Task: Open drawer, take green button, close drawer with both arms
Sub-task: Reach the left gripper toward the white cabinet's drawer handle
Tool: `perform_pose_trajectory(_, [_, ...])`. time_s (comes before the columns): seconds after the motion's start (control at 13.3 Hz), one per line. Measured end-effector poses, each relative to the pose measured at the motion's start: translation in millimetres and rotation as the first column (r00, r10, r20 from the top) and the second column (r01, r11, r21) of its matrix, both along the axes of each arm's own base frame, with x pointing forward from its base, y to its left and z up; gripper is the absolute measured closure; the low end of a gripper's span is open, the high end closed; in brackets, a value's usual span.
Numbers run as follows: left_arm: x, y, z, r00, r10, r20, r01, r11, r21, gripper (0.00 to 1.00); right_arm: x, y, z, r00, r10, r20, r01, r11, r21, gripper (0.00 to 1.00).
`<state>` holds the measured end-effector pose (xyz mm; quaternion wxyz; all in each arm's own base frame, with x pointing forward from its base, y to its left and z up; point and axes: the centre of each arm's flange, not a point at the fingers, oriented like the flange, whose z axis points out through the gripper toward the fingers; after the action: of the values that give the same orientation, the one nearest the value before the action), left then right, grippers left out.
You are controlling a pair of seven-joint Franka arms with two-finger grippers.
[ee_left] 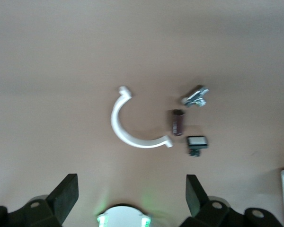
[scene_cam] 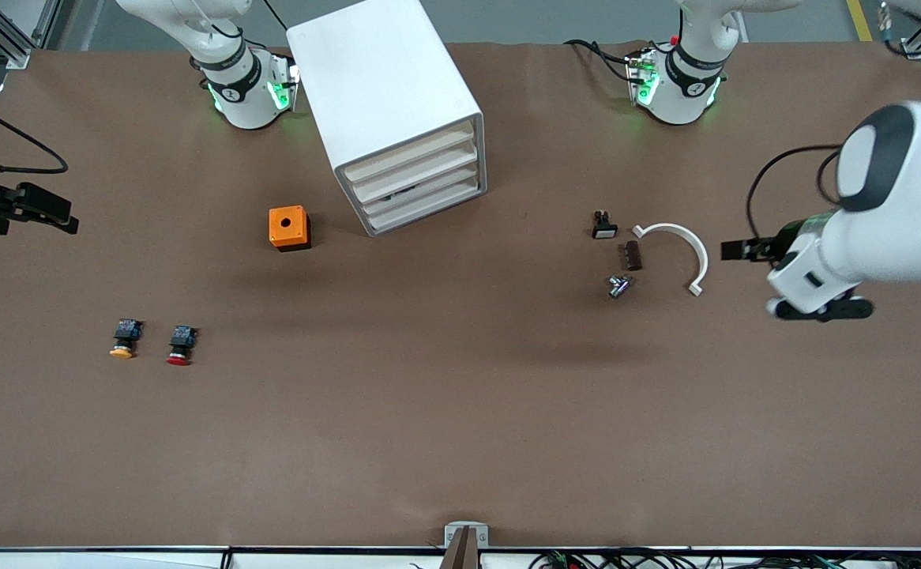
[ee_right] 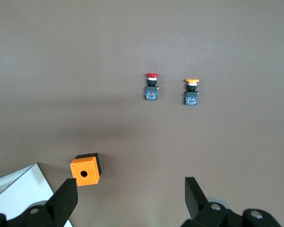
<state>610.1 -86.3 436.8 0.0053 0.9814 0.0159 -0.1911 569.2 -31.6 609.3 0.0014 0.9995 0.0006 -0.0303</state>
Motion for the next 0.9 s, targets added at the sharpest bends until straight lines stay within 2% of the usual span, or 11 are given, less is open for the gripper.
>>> perform_pose_trajectory(0.15, [12, -31, -37, 0.990, 0.131, -0.053, -0.131, 0.991, -0.006, 0.00, 1, 1, -1, 1.000, 0.002, 0.010, -0.002, 1.000, 0.000, 0.00])
perform_pose_trajectory(0.23, [15, -51, -50, 0.972, 0.220, -0.080, -0.220, 0.975, 0.014, 0.00, 1, 2, -1, 1.000, 0.004, 0.013, -0.004, 1.000, 0.000, 0.00])
perform_pose_trajectory(0.38, [13, -105, -63, 0.919, 0.384, -0.093, -0.375, 0.921, 0.103, 0.00, 1, 4, -1, 1.000, 0.007, 0.015, -0.007, 1.000, 0.000, 0.00])
perform_pose_trajectory(0.53, [2, -161, -71, 0.854, 0.516, -0.063, -0.495, 0.844, 0.207, 0.00, 1, 3, -2, 1.000, 0.007, 0.014, -0.007, 1.000, 0.000, 0.00])
perform_pose_trajectory(0.6, [-4, -183, -78, 0.821, 0.568, -0.056, -0.542, 0.807, 0.235, 0.00, 1, 3, -1, 1.000, 0.007, 0.014, -0.007, 1.000, 0.000, 0.00])
perform_pose_trajectory(0.68, [-8, -199, -87, 0.781, 0.619, -0.082, -0.585, 0.771, 0.251, 0.00, 1, 3, -1, 1.000, 0.007, 0.015, -0.007, 1.000, 0.000, 0.00])
perform_pose_trajectory(0.9, [-8, -215, -125, 0.612, 0.761, -0.215, -0.702, 0.648, 0.296, 0.00, 0, 3, -1, 1.000, 0.006, 0.016, -0.006, 1.000, 0.000, 0.00])
